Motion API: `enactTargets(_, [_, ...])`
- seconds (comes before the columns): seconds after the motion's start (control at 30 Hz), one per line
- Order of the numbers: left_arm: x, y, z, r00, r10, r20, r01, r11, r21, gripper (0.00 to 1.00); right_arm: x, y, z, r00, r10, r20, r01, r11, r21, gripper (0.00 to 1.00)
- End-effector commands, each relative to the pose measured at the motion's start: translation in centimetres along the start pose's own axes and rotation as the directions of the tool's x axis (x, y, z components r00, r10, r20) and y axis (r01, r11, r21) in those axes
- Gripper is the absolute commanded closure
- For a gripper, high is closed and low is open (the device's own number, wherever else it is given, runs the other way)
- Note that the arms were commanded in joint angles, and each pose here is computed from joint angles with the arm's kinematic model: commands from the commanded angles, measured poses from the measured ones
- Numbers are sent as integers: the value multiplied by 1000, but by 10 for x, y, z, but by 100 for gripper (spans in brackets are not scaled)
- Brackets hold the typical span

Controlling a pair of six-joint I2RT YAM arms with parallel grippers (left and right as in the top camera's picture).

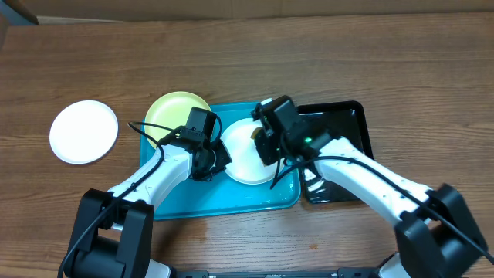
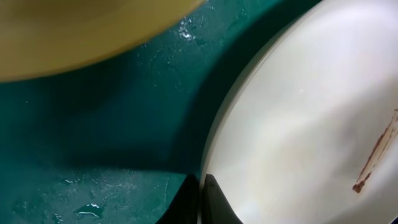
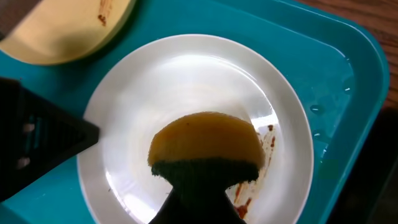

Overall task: Clean dirty plates on tray and stack at the side
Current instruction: 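Carry the sponge onto the held white plate and scrub it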

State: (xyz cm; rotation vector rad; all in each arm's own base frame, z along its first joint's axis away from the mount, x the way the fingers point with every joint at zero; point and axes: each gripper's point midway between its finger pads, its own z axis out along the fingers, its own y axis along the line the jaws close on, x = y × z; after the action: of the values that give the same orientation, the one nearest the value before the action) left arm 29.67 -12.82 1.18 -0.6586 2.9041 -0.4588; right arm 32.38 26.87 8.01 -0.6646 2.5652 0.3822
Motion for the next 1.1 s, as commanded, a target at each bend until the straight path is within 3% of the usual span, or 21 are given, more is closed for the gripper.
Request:
enactTargets(0.0, [8,-3,4,999,-8,-43,9,1000,15,96,5,-9,16,1000,-13,-13,14,998,57,96])
enactTargets(0.57, [7,-1,4,999,-8,-36,9,1000,8,96,25,-13,30,997,-8,-82,14,998,69,94])
enactTargets(0.63, [7,-1,4,999,-8,-36,9,1000,8,94,26,-13,29,996,-8,-89,14,997,69,67])
enactTargets(0.73, [7,-1,4,999,-8,-36,9,1000,8,92,30,-14,29,994,-6,-105,14,997,72,35])
enactTargets(0.8, [7,-1,4,999,-8,-36,9,1000,8,89,33,-15,29,993,-6,-116,14,997,75,30])
enactTargets(1.07, [7,-1,4,999,-9,-35,9,1000,8,86,50,-17,33,983,-4,-184,20,996,84,30])
